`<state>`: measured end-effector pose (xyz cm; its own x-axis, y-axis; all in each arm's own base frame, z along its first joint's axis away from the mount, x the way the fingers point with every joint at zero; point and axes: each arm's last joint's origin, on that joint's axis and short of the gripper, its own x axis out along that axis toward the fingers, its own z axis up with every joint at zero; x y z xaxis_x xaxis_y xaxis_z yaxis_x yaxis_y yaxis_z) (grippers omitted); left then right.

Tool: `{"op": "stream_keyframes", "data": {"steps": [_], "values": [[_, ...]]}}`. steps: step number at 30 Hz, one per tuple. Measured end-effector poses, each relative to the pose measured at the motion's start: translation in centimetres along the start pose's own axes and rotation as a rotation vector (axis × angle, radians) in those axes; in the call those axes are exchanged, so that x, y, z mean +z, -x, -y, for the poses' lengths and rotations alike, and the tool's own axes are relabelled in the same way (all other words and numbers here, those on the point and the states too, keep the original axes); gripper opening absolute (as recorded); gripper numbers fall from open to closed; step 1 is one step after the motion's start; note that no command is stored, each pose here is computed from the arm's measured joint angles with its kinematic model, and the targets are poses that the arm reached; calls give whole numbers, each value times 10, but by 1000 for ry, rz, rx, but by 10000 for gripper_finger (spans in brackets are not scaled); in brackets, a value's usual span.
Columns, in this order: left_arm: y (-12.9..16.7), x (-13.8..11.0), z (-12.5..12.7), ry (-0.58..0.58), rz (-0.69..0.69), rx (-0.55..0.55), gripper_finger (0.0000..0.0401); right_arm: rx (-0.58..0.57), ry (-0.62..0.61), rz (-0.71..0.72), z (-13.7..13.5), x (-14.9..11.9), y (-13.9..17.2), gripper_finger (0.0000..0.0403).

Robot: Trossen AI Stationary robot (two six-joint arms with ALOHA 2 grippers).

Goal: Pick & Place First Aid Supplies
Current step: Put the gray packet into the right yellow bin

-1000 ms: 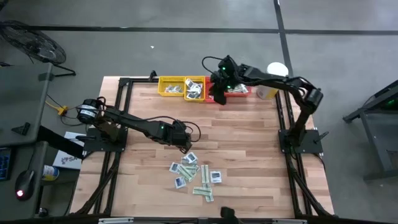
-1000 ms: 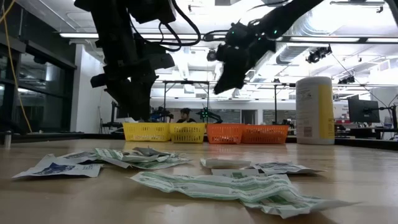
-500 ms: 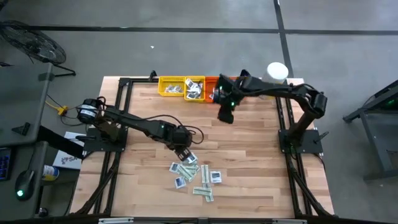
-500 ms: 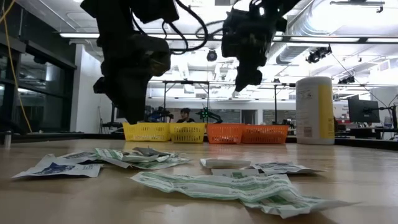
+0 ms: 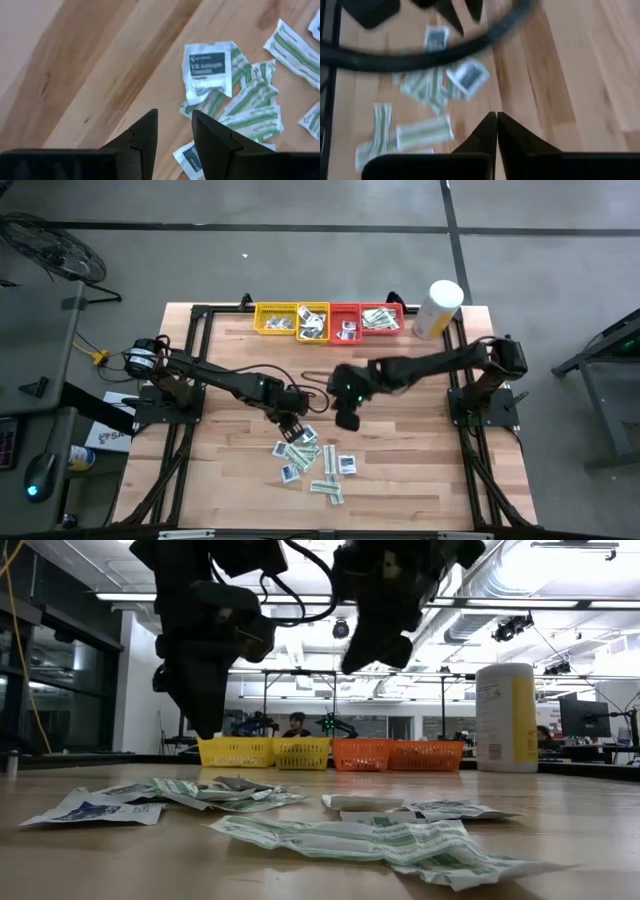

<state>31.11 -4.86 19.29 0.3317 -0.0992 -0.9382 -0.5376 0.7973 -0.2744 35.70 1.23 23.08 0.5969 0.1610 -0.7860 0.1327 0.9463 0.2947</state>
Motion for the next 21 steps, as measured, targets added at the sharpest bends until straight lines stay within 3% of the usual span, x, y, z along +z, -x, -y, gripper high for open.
{"op": "stream_keyframes", "data": {"steps": [6, 10, 16, 21], "values": [[0, 1, 2, -34, -2, -37, 119, -29, -99, 228, -27, -22, -24, 2], [0, 1, 3, -58, -11, -58, 119, 16, -200, 327, -31, -41, -38, 1], [0, 0, 2, -74, -14, -35, 119, 60, -270, 328, -32, -64, -73, 1], [-6, -6, -1, -89, -28, -25, 119, 78, -220, 309, -41, -54, -98, 0]]}}
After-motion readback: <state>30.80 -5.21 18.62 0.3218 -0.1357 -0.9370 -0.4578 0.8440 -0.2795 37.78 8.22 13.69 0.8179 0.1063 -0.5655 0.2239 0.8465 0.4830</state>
